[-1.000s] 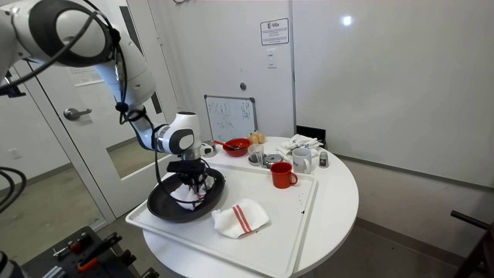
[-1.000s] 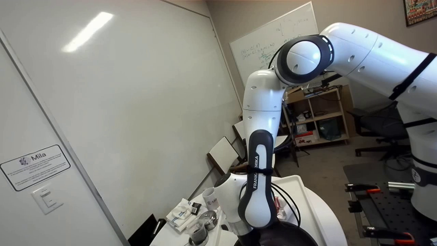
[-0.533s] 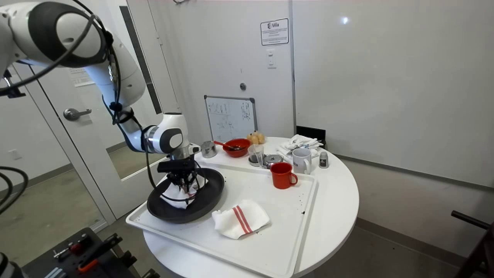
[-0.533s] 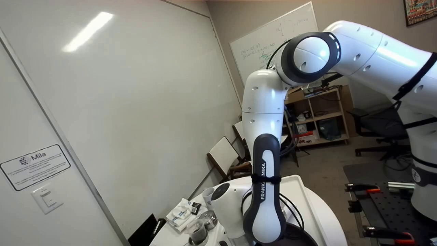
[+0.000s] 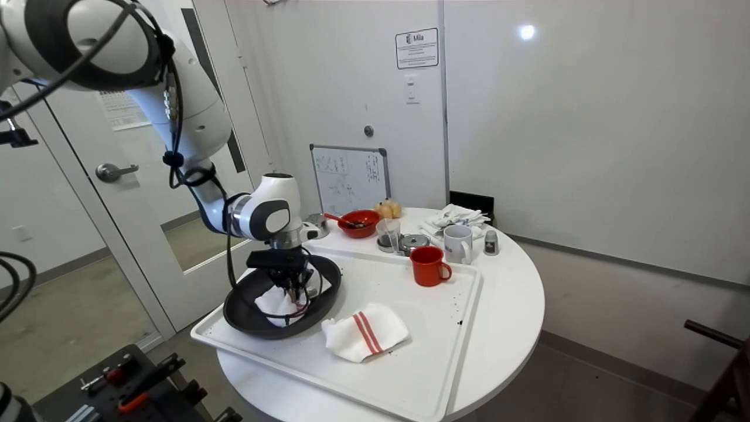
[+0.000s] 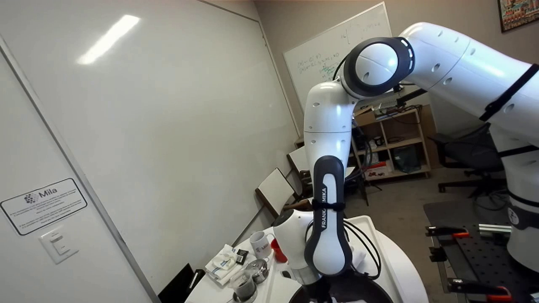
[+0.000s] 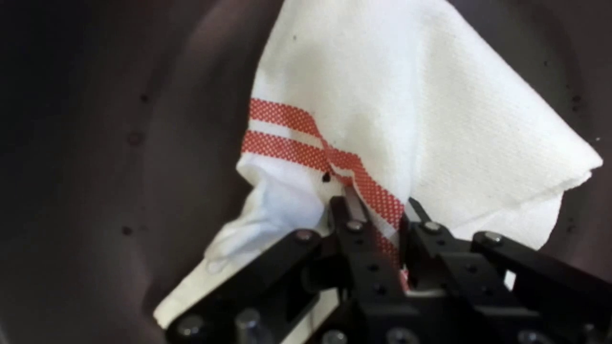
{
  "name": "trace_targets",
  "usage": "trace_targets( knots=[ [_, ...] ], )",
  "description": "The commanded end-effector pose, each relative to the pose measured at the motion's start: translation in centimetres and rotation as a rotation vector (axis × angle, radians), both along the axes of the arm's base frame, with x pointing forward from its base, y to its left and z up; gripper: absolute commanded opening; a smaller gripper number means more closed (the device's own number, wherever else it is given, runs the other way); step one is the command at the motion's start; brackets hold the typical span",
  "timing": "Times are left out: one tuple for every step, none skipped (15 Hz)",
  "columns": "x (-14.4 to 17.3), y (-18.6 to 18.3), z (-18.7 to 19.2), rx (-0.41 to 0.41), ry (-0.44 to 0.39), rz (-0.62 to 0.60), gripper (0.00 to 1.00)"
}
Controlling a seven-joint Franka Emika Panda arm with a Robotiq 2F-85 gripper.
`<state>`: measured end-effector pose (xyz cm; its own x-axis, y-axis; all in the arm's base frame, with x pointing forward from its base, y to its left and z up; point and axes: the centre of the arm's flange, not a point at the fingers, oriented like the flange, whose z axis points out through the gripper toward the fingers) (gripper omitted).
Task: Use one white and red towel to wipe the black pan.
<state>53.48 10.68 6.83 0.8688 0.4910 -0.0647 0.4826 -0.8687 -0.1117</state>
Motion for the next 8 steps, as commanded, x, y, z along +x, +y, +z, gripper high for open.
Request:
trace_targets(
  knots=[
    [-2.8, -5.9, -3.2, -0.006, 0.039, -0.092, 0.04],
    [-3.0, -6.7, -3.2, -0.007, 0.042, -0.109, 0.04],
    [-3.2, -7.3, -3.2, -0.009, 0.044, -0.121, 0.04],
    [-3.5, -7.5, -3.1, -0.011, 0.045, -0.126, 0.04],
    [-3.8, -7.4, -3.0, -0.01, 0.044, -0.125, 0.04],
    [-4.0, -7.1, -2.9, -0.011, 0.043, -0.122, 0.04],
    [-4.3, -6.4, -2.9, -0.001, 0.044, -0.105, 0.04],
    [-4.6, -5.8, -2.9, 0.003, 0.044, -0.089, 0.04]
  ],
)
